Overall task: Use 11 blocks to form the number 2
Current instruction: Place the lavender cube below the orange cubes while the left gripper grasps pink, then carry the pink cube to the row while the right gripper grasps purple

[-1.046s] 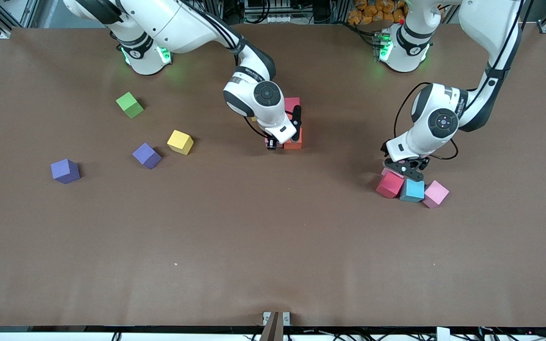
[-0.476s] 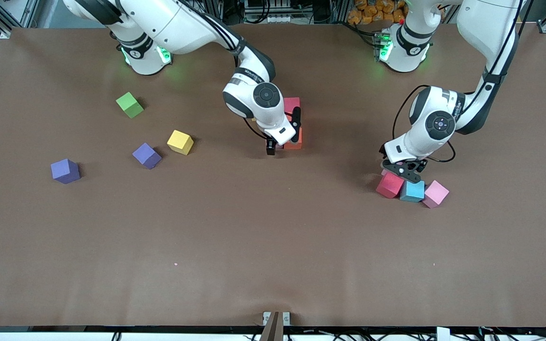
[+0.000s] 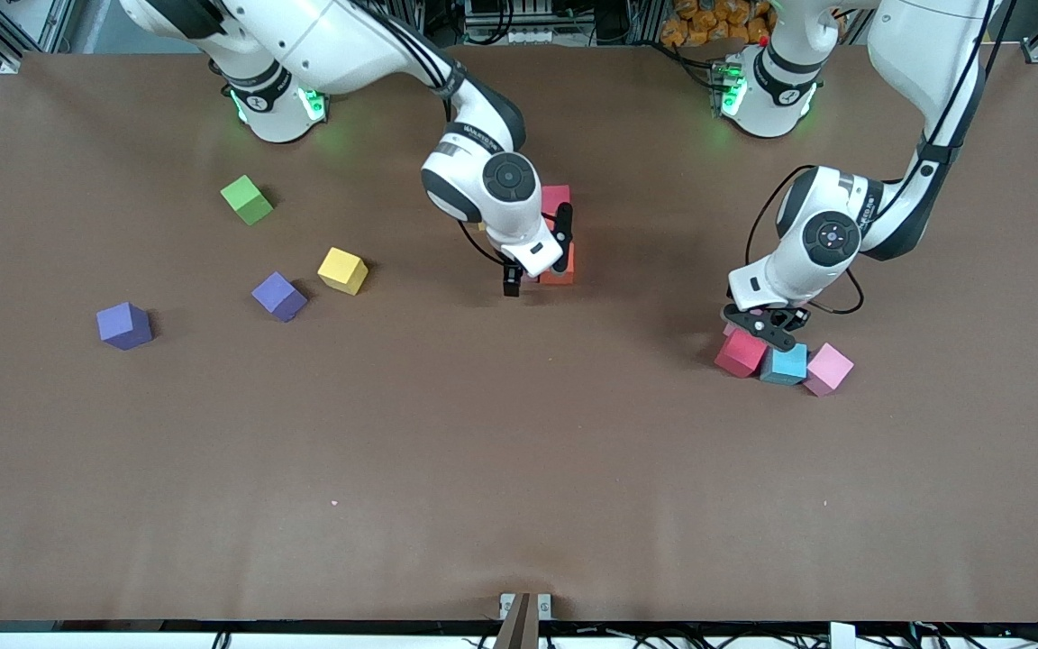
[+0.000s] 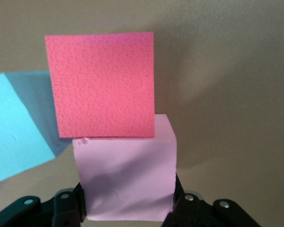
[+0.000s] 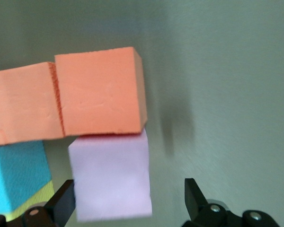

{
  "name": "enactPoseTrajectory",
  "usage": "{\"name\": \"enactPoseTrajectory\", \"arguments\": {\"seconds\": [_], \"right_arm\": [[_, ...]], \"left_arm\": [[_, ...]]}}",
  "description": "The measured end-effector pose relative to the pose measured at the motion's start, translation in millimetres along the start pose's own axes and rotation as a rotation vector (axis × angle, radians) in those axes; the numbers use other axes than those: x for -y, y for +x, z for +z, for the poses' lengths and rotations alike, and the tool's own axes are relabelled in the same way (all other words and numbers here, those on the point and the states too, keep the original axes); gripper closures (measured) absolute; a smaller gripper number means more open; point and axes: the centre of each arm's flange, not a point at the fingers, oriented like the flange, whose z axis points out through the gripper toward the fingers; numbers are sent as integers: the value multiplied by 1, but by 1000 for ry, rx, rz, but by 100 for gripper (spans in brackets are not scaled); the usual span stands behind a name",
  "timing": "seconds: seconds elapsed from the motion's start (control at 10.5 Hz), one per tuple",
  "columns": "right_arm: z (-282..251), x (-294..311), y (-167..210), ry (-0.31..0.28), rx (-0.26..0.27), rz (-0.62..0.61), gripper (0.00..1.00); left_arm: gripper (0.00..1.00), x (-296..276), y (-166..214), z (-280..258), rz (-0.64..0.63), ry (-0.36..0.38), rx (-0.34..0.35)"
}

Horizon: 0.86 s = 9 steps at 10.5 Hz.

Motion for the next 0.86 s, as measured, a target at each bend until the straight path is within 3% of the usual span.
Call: {"name": "enactPoseTrajectory", "arguments": {"seconds": [0.29, 0.48, 0.67, 0.86], "right_arm": [[-64, -16, -26, 17, 25, 75, 0], [-101, -48, -66, 24, 45, 163, 0], [-122, -101, -131, 41, 65, 301, 0], [-126, -172, -232, 64, 57, 491, 0]], "left_arm": [[39, -3, 11, -23, 33, 21, -41], [39, -36, 26, -44, 80, 31, -70], [39, -76, 45, -63, 62, 10, -108], [39, -117, 65, -83, 5, -42, -115]]}}
